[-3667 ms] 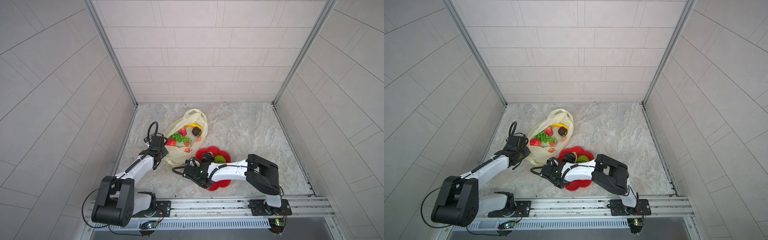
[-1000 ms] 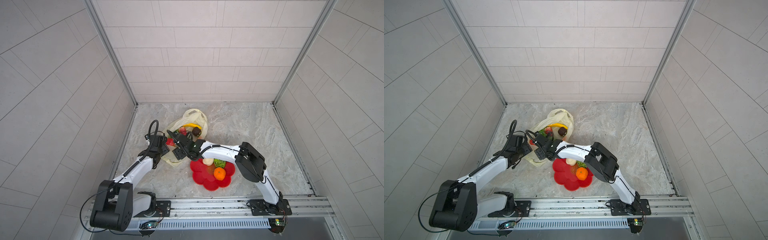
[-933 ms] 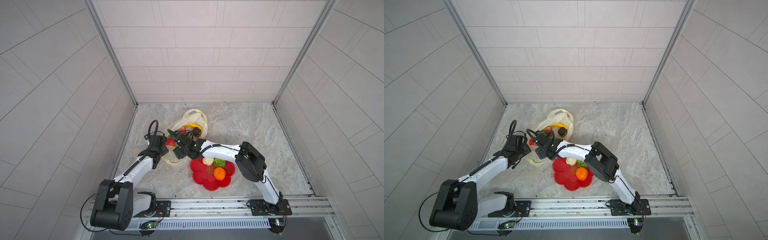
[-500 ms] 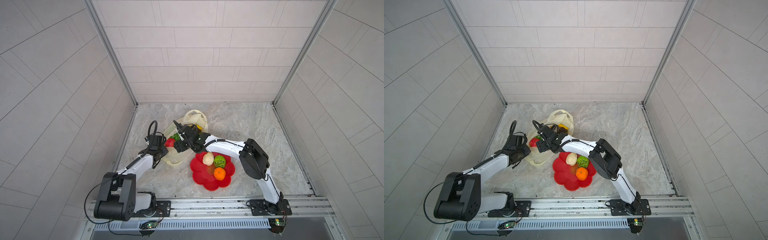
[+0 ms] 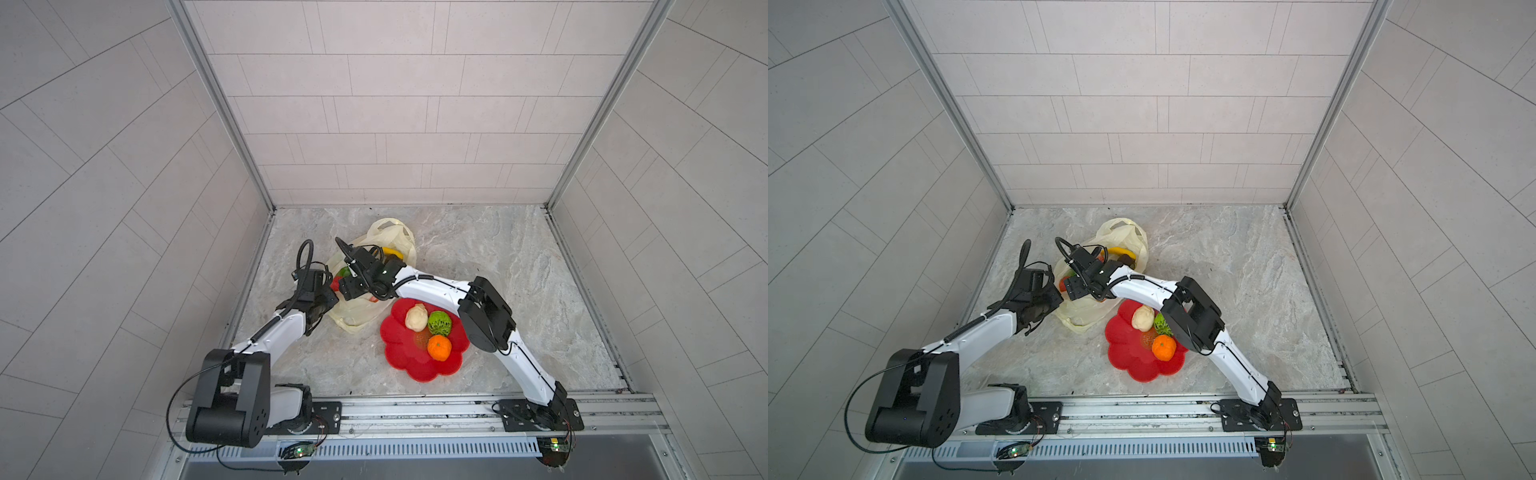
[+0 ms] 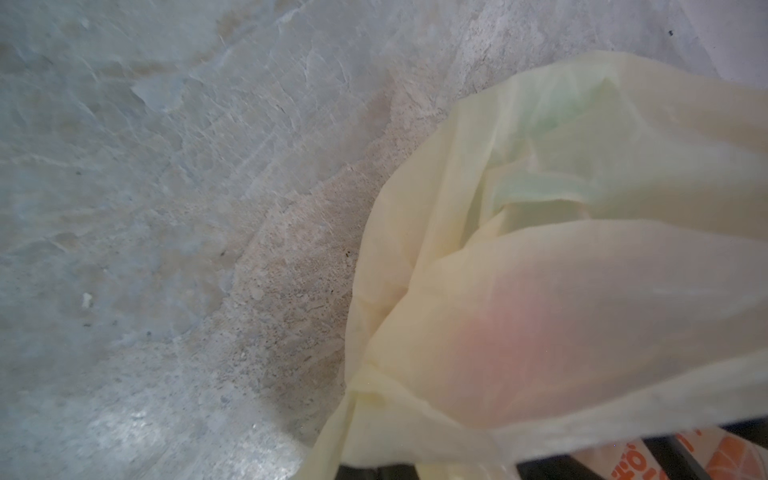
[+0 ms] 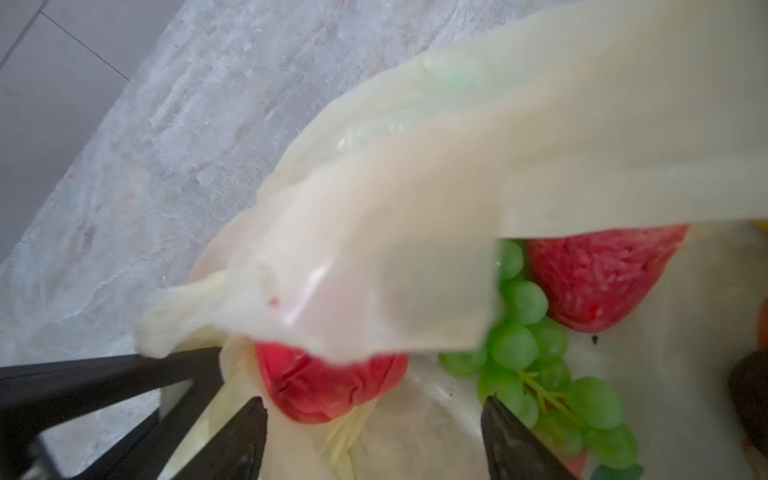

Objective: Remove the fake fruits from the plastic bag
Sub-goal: 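Grasp the red apple with the right gripper and lift it out, then carry the red apple with the right gripper over the red plate, then lower the red apple onto the plate beside the pear and release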

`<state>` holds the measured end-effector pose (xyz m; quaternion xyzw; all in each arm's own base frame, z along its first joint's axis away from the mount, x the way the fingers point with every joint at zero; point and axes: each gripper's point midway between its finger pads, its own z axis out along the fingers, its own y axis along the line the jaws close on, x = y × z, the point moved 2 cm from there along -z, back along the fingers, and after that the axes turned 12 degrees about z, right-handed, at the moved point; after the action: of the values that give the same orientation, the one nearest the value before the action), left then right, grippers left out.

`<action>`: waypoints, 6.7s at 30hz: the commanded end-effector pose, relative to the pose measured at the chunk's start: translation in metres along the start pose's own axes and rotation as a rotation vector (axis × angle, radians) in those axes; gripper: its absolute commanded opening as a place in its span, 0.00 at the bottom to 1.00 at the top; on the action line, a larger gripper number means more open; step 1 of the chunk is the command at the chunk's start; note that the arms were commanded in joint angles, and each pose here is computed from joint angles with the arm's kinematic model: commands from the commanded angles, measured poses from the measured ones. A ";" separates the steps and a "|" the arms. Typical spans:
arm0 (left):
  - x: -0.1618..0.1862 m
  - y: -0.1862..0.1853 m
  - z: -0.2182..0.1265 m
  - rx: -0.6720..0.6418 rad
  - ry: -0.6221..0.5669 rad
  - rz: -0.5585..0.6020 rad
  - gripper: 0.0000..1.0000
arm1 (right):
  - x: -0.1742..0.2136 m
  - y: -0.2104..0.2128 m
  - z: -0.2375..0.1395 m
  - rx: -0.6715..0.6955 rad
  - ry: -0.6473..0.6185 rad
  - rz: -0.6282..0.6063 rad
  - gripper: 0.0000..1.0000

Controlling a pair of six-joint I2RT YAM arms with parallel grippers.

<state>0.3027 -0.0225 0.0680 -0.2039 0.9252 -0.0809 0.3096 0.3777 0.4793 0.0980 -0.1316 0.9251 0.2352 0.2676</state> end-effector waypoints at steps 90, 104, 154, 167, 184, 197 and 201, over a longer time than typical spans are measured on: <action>0.001 0.018 -0.009 -0.093 -0.020 -0.022 0.00 | 0.111 -0.059 -0.210 0.007 -0.147 -0.208 0.57; 0.003 0.019 -0.007 -0.096 -0.012 -0.014 0.00 | 0.146 -0.049 -0.181 -0.045 -0.272 -0.065 0.55; 0.000 0.021 -0.011 -0.110 -0.024 -0.009 0.00 | 0.168 -0.068 -0.157 0.041 -0.225 -0.055 0.77; 0.001 0.020 -0.010 -0.106 -0.022 -0.010 0.00 | 0.157 -0.086 -0.184 0.129 -0.269 0.002 0.78; 0.001 0.019 -0.010 -0.103 -0.021 -0.010 0.00 | 0.177 -0.112 -0.177 0.233 -0.216 -0.010 0.73; 0.001 0.020 -0.010 -0.104 -0.022 -0.010 0.00 | 0.177 -0.126 -0.191 0.266 -0.242 0.023 0.73; 0.001 0.019 -0.010 -0.103 -0.020 -0.010 0.00 | 0.175 -0.126 -0.196 0.258 -0.249 0.025 0.73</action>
<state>0.2935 -0.0080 0.0736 -0.2267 0.9206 -0.0410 0.3154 0.1943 0.2614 0.0954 -0.0701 0.9106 0.1392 0.3828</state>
